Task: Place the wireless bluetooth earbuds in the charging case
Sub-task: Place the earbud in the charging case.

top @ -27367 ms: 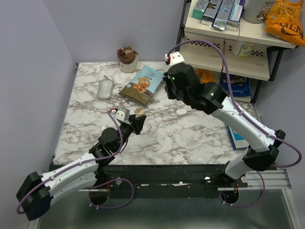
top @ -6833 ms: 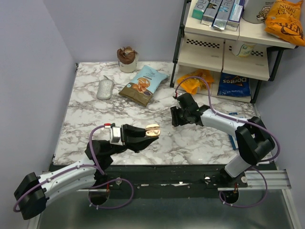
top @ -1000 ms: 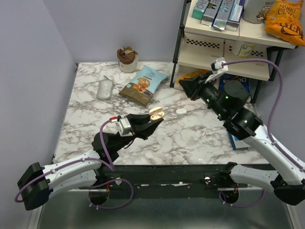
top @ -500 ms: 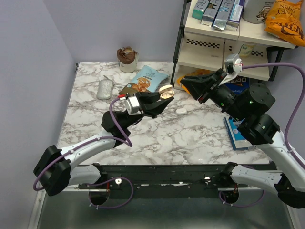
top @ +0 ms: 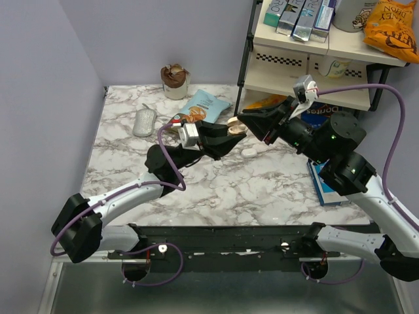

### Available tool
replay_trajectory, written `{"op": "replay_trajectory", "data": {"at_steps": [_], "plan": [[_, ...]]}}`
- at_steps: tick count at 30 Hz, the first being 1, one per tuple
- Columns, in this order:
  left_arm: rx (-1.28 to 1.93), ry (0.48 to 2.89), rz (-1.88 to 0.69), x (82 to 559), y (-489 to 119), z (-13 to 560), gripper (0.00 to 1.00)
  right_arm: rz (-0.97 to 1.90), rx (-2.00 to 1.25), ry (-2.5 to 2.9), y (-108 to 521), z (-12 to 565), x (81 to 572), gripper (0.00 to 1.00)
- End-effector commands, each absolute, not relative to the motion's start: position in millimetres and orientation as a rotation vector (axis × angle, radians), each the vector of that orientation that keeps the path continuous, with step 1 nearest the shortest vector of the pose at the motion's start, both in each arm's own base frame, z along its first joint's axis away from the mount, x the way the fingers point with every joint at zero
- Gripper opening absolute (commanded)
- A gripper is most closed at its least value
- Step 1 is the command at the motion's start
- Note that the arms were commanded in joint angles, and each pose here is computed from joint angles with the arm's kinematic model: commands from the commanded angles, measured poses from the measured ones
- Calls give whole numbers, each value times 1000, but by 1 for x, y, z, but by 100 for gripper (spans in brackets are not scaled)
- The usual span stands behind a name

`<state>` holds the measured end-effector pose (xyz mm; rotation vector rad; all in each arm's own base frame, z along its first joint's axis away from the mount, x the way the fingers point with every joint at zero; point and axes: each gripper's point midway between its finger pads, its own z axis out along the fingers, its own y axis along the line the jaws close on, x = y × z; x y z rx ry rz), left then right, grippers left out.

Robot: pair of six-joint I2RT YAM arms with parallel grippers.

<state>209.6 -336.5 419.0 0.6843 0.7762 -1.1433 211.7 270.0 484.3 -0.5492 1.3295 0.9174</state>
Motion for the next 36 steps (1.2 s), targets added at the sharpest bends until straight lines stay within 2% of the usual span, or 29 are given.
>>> {"op": "replay_trajectory", "data": {"at_steps": [1, 7, 36], "plan": [[675, 814, -1220, 208, -342, 424, 0, 920, -579, 1306, 275, 481, 210, 1], [668, 897, -1278, 212, -350, 421, 0, 889, -534, 1307, 272, 475, 218, 1], [518, 957, -1381, 227, -354, 421, 0, 779, -356, 1293, 255, 459, 246, 1]]}}
